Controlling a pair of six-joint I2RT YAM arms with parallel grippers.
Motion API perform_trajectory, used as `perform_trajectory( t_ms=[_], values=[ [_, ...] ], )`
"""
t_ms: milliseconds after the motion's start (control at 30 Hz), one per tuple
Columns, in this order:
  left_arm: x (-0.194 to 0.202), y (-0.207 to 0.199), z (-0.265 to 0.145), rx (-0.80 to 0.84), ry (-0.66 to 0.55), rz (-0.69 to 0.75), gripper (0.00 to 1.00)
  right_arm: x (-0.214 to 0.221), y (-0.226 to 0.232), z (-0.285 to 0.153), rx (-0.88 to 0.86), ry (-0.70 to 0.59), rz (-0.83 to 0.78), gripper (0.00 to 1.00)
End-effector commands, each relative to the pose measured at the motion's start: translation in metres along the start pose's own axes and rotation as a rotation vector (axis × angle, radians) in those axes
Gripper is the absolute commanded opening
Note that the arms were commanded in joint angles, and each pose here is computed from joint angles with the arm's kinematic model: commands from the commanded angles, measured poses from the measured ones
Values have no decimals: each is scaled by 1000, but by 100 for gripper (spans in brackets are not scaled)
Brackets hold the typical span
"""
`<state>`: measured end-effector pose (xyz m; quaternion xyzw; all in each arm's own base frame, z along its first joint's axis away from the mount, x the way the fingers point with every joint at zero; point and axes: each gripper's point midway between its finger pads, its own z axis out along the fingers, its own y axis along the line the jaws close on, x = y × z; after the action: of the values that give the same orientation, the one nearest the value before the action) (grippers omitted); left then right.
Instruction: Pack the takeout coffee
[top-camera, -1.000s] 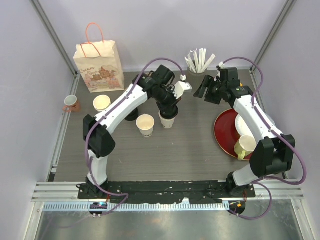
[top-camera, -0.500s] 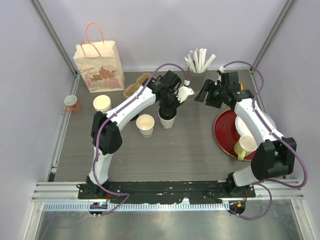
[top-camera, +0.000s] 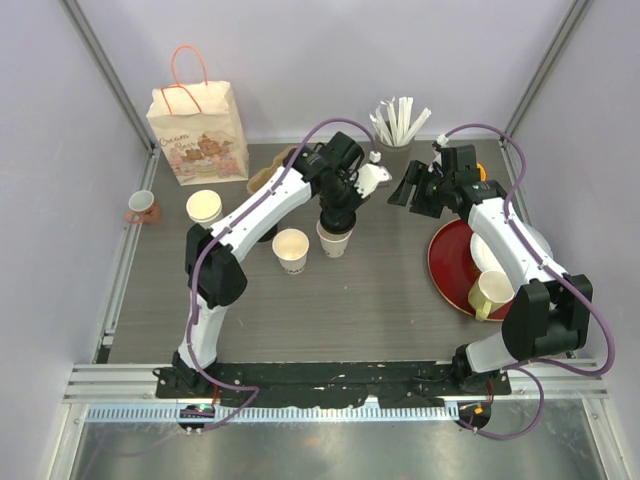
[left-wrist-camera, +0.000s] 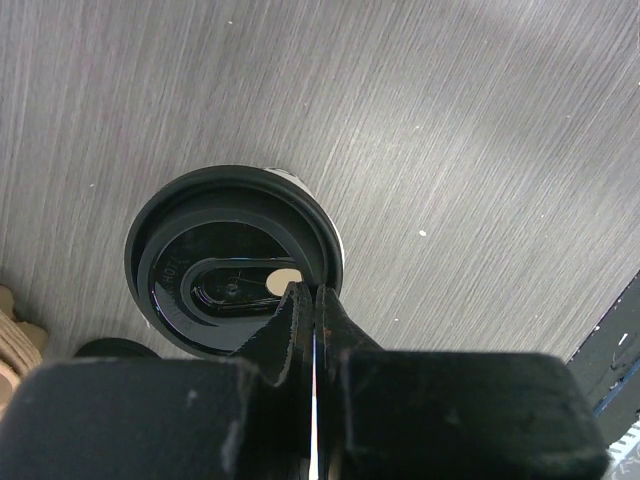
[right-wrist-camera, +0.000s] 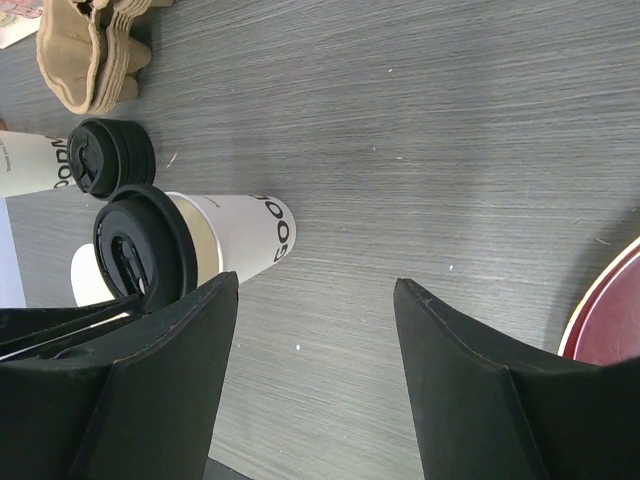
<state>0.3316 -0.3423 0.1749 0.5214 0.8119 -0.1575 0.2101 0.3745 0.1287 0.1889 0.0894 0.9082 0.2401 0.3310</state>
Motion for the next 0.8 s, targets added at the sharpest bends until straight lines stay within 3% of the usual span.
perform_trajectory(
  t_ms=[0,767],
  values=[
    [-2,-6,-14,9,-1,-3,0,-14,10,-8,-43,-55,-23,69],
    [18,-16,16,71,56,-36,0,-12,13,-6,-62,-44,-9,69]
  ],
)
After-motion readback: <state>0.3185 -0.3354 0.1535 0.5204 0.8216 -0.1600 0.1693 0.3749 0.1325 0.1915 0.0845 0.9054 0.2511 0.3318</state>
